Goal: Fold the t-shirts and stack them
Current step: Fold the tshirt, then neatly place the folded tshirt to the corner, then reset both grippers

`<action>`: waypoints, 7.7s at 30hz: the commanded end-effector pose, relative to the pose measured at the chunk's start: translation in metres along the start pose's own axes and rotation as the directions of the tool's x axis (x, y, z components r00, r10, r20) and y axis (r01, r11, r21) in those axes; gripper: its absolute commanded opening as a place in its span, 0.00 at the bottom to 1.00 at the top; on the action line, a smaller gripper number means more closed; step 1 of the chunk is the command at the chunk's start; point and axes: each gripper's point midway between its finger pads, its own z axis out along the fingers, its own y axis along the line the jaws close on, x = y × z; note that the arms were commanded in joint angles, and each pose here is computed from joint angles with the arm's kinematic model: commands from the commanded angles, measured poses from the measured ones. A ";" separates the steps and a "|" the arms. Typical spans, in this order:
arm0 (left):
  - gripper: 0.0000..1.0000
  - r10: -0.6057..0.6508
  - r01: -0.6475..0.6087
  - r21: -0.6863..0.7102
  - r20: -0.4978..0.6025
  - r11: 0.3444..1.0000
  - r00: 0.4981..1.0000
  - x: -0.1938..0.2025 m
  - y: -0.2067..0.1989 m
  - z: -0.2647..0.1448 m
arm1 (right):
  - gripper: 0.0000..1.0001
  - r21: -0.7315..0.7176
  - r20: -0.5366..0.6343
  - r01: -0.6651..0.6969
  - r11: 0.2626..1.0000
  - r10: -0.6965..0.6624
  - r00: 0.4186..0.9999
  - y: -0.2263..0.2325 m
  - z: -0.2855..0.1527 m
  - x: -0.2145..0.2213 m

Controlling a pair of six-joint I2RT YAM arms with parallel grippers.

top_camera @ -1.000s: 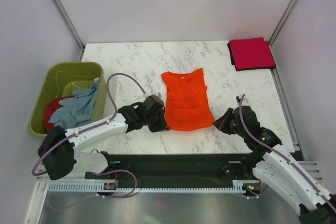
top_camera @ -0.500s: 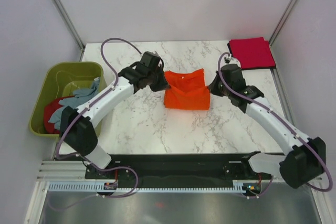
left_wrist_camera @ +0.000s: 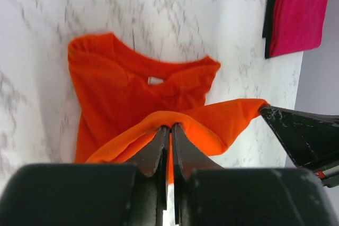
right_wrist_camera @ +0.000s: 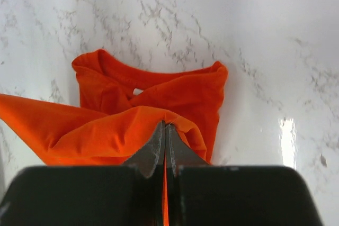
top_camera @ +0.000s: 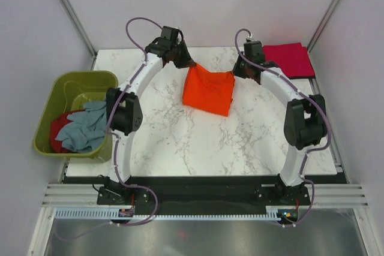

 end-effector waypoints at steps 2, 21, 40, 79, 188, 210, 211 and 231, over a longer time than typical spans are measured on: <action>0.15 0.115 -0.127 0.175 0.078 0.976 0.990 -0.040 -0.017 0.035 | 0.00 -0.045 0.038 -0.002 0.999 0.004 0.999 0.004 0.038 -0.029; 0.41 0.291 -0.304 0.185 0.091 0.935 0.952 -0.007 0.020 0.017 | 0.55 -0.149 -0.047 -0.018 0.989 0.011 0.999 -0.022 0.050 0.013; 0.44 0.263 -0.262 0.024 -0.053 0.965 0.963 0.089 0.051 0.041 | 0.22 -0.138 -0.057 -0.141 0.980 0.134 0.989 -0.077 0.108 0.060; 0.50 0.224 -0.225 -0.002 -0.095 0.974 0.970 0.070 0.062 0.062 | 0.33 -0.214 -0.320 -0.054 0.975 -0.017 0.947 -0.032 0.001 0.150; 0.52 0.343 -0.319 0.176 -0.132 0.931 0.930 0.150 0.034 -0.151 | 0.00 0.527 0.095 0.602 0.600 -0.746 0.659 -0.174 -0.023 -0.245; 0.53 0.392 -0.383 0.186 -0.014 0.905 0.920 0.132 0.021 -0.166 | 0.98 0.646 0.369 0.358 0.675 -0.686 0.628 -0.148 -0.035 -0.286; 0.53 0.405 -0.401 0.177 0.015 0.899 0.914 0.125 0.019 -0.169 | 0.98 0.658 0.329 0.365 0.658 -0.688 0.647 -0.126 -0.035 -0.265; 1.00 0.380 -0.472 0.310 0.314 0.825 0.870 0.121 -0.033 -0.299 | 0.98 -0.287 0.138 0.029 0.957 0.011 0.990 0.021 -0.240 0.023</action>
